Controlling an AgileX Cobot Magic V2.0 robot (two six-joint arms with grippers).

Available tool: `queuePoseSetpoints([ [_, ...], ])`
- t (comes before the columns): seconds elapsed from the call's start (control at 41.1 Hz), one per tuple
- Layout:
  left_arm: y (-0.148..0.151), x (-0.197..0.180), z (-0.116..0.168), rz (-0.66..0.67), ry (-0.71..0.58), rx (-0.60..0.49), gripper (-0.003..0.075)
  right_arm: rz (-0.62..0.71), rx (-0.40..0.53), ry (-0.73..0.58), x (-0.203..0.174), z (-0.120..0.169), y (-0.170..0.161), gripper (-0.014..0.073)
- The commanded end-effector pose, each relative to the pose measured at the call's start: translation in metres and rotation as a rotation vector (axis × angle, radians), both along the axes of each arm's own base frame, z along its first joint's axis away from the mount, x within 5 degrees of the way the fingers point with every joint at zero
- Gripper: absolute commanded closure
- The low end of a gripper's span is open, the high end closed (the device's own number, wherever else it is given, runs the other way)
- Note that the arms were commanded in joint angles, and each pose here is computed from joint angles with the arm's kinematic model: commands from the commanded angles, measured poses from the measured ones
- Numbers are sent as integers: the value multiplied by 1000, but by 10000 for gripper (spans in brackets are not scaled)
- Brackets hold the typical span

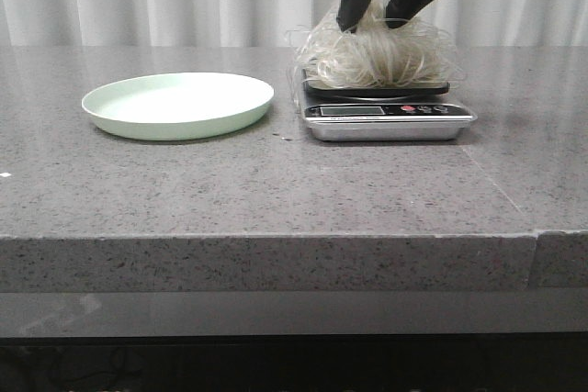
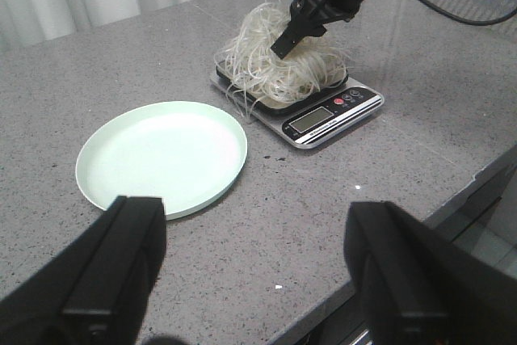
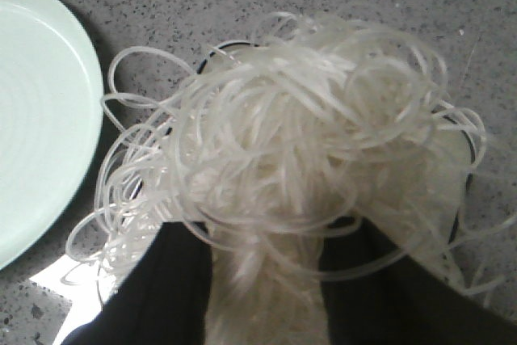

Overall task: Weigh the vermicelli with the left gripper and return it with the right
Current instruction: 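Lower the right gripper onto the vermicelli on the scale and close it, then lift the vermicelli with the right gripper and place it on the plate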

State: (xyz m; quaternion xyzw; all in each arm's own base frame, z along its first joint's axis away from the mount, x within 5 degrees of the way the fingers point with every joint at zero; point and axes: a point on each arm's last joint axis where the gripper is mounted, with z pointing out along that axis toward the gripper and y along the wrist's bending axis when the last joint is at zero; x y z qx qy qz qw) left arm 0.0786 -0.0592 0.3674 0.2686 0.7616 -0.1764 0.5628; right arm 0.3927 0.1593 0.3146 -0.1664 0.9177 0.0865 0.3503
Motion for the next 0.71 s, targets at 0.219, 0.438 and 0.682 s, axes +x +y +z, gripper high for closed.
queuePoseSetpoints([
  [0.219,-1,1,14,-1,-71,-66,196,12,-34,-90,-5,27,-6,453],
  [0.438,-1,1,14,-1,-71,-66,196,17,1,-178,-20,62,-8,453],
  [0.682,-1,1,14,-1,-71,-66,196,53,79,-351,-41,127,1,453],
])
